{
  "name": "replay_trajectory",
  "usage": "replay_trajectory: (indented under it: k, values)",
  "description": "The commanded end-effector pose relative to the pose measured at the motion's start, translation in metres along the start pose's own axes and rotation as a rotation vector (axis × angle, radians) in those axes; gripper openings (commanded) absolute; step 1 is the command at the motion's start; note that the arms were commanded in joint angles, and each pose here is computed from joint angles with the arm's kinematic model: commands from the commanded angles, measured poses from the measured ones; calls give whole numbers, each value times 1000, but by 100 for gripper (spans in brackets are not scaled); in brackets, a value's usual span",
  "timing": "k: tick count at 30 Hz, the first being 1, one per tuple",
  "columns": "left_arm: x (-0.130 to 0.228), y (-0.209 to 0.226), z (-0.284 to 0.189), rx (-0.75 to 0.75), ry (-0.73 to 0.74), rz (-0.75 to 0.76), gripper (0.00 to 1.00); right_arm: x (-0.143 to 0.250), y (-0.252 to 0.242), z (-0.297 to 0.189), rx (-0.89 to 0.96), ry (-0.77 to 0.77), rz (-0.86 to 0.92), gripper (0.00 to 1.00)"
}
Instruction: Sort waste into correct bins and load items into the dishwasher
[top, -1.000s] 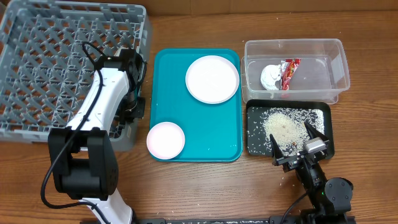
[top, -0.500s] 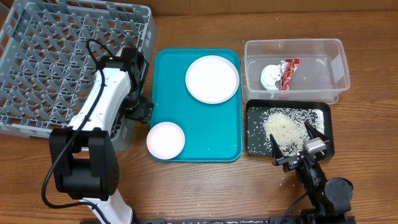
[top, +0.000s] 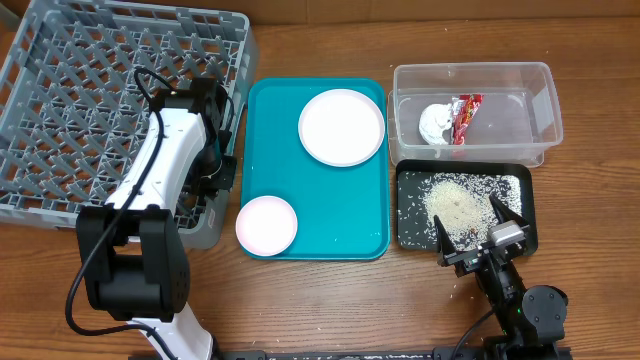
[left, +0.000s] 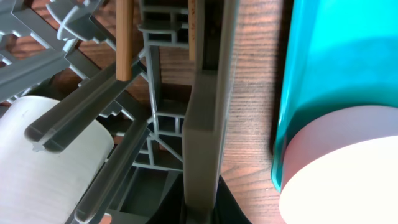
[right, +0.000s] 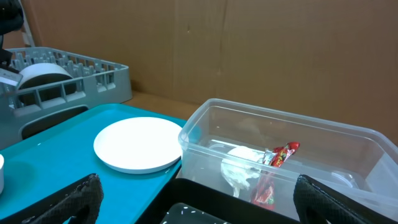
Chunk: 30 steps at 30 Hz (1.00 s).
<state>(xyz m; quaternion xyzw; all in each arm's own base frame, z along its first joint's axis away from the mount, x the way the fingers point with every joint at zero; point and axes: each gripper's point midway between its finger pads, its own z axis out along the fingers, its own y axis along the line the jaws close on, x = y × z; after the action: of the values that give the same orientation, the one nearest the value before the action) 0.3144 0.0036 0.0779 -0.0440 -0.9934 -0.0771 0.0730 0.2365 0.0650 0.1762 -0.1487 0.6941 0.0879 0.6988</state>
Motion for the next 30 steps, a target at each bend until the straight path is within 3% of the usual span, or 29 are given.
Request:
replay_trajectory:
  k: [1,12,22,30]
  values:
    - [8,-12,-3,32,22,2,4,1,0,0,1,-6,2,100]
    - [-2,-15,-4,54,-12,-352,4,1,0,0,1,-6,2,100]
    - [4,1,-2,9,8,-429,4,1,0,0,1,-6,2,100]
    - [-4,1,-2,17,-24,-283,4,1,0,0,1,-6,2,100]
